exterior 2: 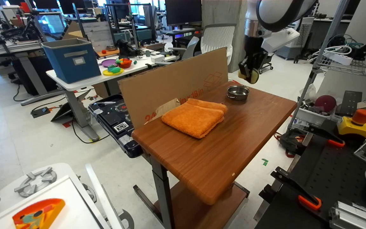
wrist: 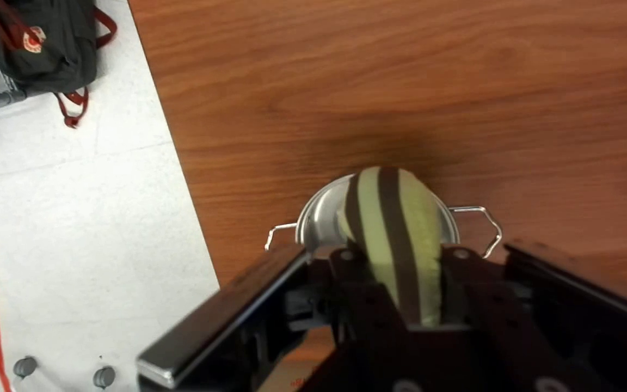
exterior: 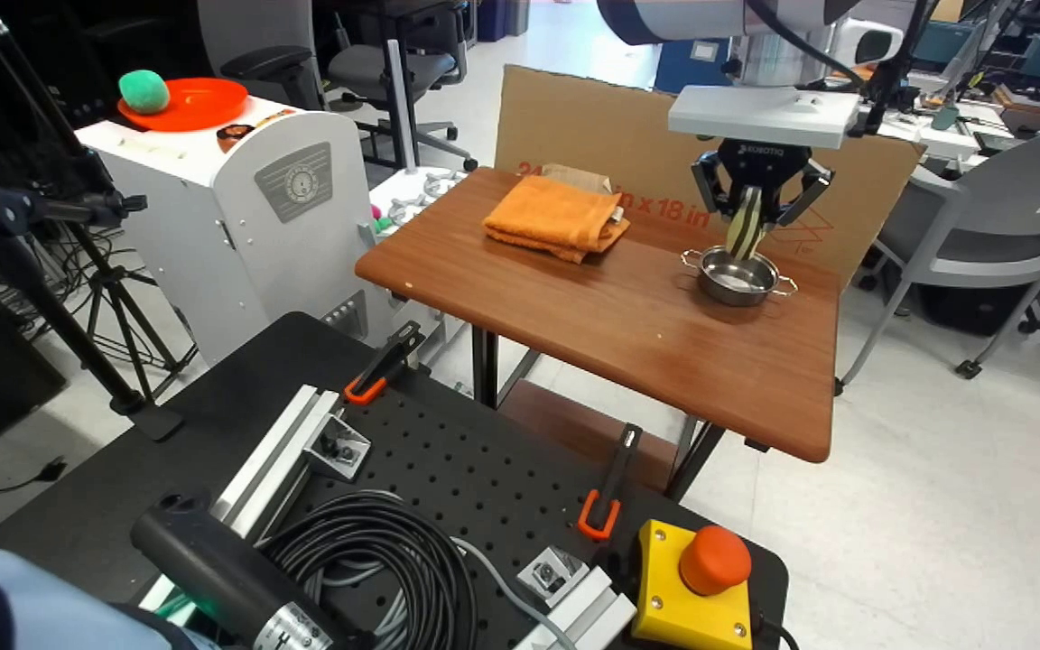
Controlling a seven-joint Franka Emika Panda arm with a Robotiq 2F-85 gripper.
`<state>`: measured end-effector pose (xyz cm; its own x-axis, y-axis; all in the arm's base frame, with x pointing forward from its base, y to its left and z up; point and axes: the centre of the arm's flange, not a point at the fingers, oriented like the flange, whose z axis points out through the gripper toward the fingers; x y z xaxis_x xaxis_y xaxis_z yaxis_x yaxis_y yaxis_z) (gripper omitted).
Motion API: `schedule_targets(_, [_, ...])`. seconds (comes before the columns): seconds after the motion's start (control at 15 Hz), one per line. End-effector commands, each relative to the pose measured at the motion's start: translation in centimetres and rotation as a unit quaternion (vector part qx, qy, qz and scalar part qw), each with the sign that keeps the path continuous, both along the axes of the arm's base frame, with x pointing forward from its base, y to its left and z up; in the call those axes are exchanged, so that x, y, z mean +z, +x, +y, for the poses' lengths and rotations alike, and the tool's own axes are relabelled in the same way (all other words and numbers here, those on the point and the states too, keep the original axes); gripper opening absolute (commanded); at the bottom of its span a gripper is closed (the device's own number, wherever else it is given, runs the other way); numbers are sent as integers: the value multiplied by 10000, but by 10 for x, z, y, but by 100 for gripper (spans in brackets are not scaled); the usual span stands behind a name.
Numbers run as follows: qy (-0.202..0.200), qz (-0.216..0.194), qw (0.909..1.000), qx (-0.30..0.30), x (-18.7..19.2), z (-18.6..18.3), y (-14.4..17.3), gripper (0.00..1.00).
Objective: Put the brown object in the pot
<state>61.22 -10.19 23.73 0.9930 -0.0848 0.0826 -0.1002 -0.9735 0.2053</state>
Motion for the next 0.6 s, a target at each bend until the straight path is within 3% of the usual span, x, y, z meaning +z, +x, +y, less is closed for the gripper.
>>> schedule_targets(0.0, [-144, 54, 9997, -195, -13, 2, 38, 5])
schedule_targets(0.2, [-193, 151, 9992, -299, -26, 1, 55, 5])
schedule_targets(0.27, [-207, 200, 9991, -322, -33, 0, 59, 18])
schedule_targets(0.33, [-235, 242, 9988, -344, -38, -1, 61, 44])
schedule_targets(0.4, [-265, 295, 9986, -356, -44, -2, 63, 46])
schedule_targets(0.53, [-273, 388, 9984, -316, -51, -2, 62, 60])
